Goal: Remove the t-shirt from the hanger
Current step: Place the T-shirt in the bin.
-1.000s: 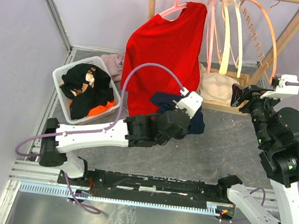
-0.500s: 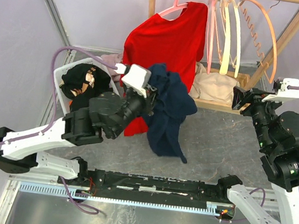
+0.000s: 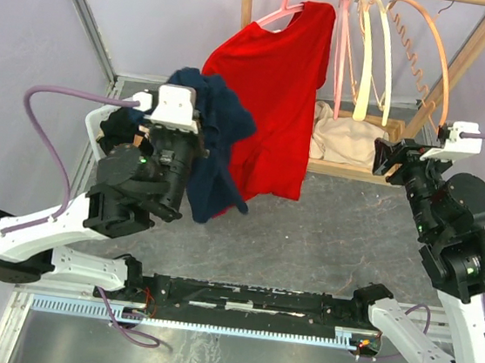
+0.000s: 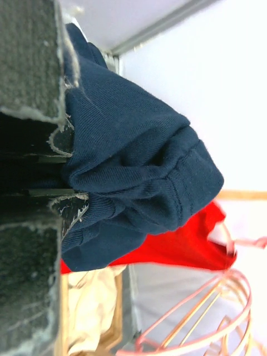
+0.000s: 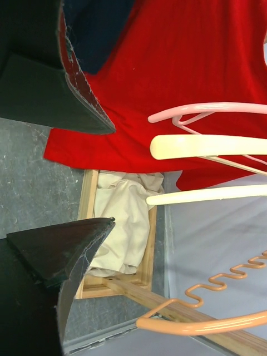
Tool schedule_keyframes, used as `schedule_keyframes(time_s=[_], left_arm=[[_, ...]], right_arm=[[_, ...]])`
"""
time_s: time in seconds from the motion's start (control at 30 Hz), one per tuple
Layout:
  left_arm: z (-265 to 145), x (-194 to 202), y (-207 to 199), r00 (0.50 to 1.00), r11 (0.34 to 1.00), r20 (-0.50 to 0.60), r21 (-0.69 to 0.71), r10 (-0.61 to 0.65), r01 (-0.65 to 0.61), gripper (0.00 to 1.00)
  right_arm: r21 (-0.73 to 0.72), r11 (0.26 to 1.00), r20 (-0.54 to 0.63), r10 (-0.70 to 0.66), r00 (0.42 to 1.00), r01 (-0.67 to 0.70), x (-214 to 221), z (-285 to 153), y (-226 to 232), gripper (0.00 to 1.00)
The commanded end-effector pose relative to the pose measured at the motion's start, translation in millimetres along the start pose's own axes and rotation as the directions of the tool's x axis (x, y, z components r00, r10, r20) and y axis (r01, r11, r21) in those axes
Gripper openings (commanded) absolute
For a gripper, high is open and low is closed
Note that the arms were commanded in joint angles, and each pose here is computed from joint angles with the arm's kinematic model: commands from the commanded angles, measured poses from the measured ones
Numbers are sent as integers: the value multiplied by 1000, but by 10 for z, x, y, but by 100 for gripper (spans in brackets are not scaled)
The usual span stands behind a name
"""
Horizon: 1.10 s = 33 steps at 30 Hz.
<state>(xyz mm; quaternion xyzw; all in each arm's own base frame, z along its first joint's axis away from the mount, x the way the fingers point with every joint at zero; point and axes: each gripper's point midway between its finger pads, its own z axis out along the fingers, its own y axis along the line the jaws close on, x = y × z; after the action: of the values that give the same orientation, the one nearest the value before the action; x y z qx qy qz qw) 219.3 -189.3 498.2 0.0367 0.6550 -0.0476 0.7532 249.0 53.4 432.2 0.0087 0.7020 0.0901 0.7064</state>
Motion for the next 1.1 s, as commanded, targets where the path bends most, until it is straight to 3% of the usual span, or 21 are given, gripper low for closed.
schedule_keyframes(time_s=[0.0,0.23,0.53,0.8,0.9,1.07], left_arm=[[-92,-364,669,999,978,27,-204,-32,37,3],[-35,-439,1051,1000,943,8,-333,12,-8,3],[427,-429,1448,998,868,-17,-493,62,-63,3],[731,-656,1870,995,805,-24,-587,93,-89,3],[880,-498,1980,991,793,-74,-595,110,-132,3],[1041,83,2204,988,785,-146,-605,50,-129,3]], right_arm=[[-28,999,22,20,1000,-19,-53,75,75,69],[-65,997,23,35,999,-33,-67,155,167,70],[-80,996,10,32,999,-31,-31,249,216,70],[-78,997,3,27,1000,-27,-7,277,217,69],[-74,997,2,25,1000,-25,3,276,210,70],[-73,997,-3,23,1000,-23,17,278,207,70]])
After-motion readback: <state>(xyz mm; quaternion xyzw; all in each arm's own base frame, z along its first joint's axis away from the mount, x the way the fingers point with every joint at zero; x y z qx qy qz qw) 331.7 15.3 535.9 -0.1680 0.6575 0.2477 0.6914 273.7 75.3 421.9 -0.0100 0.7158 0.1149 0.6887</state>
